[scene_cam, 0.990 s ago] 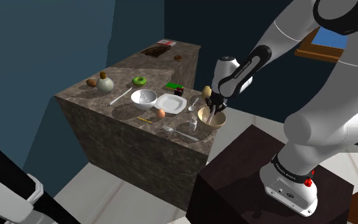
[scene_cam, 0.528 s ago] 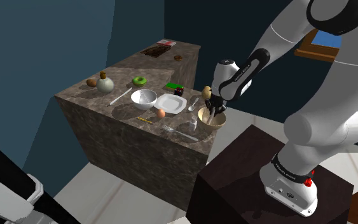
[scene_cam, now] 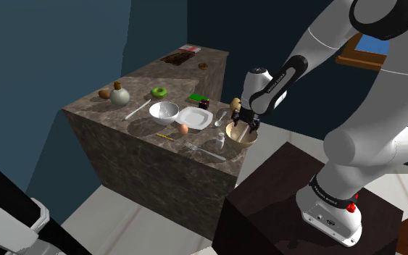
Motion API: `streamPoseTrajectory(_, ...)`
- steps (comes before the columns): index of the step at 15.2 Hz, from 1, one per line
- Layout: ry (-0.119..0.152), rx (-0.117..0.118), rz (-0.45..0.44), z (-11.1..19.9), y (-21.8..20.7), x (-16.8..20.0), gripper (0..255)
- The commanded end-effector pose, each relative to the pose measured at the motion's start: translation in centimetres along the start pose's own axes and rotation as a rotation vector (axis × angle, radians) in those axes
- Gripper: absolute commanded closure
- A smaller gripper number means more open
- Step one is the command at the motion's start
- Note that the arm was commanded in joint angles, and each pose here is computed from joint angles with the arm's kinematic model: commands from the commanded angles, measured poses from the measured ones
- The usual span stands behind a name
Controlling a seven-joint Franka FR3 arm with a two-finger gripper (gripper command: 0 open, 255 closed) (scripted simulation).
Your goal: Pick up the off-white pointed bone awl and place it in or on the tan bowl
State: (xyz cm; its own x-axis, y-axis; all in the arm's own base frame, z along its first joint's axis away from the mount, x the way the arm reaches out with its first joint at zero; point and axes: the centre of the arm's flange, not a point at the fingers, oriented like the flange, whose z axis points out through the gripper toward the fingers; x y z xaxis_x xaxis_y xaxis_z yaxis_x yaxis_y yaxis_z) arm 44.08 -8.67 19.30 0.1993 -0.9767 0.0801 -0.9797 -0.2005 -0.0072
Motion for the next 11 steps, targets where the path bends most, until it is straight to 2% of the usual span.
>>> streamPoseTrajectory(1,0.000,0.000,0.000,0.0,0.0,0.0,0)
streamPoseTrajectory(5,0.000,0.000,0.000,-5.0,0.0,0.0,0)
streamPoseTrajectory(11,0.000,0.000,0.000,-5.0,0.0,0.0,0)
